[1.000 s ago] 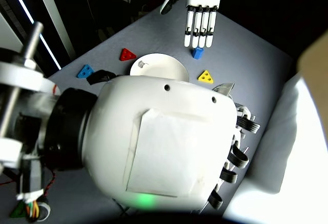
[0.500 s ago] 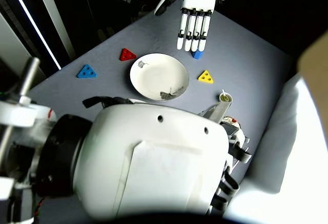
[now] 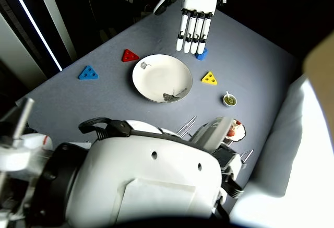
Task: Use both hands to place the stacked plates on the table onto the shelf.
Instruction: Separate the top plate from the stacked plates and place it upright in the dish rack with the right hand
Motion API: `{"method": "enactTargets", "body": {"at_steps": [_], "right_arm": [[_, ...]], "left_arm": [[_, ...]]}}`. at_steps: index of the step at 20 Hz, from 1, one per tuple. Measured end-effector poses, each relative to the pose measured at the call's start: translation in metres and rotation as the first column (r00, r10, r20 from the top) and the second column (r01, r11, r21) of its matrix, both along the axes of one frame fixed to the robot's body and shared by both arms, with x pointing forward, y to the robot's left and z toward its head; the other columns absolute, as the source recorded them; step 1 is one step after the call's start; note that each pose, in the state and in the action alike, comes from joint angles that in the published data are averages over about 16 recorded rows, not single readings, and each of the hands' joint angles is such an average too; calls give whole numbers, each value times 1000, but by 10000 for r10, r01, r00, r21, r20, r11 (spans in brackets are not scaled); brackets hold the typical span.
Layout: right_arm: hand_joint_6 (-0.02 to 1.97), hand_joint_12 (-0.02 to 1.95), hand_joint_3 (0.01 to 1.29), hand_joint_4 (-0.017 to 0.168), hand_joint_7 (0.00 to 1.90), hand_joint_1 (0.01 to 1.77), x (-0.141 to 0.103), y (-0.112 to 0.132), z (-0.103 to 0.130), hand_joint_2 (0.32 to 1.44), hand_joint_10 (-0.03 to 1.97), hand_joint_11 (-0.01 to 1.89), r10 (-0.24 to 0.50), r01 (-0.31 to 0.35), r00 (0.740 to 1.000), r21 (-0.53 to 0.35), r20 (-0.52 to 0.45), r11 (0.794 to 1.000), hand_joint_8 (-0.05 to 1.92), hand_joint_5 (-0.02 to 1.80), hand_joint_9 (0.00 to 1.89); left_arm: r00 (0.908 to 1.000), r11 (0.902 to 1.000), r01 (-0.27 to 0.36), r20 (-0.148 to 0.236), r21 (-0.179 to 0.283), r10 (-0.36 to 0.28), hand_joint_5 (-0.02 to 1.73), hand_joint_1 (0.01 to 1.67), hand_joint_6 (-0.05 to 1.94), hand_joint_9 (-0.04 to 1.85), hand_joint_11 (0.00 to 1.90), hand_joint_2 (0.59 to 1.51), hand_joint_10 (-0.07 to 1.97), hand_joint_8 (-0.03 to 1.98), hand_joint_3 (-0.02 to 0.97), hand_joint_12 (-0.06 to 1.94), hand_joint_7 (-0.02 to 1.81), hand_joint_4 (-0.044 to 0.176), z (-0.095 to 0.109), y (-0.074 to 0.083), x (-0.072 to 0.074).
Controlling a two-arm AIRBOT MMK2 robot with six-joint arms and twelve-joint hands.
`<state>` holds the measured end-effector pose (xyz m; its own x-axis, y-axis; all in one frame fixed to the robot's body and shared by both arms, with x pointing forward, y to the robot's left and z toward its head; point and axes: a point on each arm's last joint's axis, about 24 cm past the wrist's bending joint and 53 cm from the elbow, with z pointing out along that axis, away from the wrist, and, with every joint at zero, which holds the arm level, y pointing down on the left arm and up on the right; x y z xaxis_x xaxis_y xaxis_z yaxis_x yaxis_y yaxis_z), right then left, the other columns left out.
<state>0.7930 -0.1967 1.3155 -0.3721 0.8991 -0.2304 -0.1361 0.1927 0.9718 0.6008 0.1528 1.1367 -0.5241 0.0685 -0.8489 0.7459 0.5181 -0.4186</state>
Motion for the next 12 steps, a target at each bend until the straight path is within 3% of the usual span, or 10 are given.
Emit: {"method": "enactTargets", "body": {"at_steps": [12], "right_arm": [[1062, 1371, 12, -8, 1021, 1486, 9, -4, -18, 962, 787, 980, -204, 202, 9988, -52, -440, 9998, 688, 848, 1069]], "left_arm": [[9965, 9967, 772, -344, 246, -763, 88, 100, 12, 125, 115, 948, 5, 12, 4, 36, 120, 3, -25, -21, -15]]}}
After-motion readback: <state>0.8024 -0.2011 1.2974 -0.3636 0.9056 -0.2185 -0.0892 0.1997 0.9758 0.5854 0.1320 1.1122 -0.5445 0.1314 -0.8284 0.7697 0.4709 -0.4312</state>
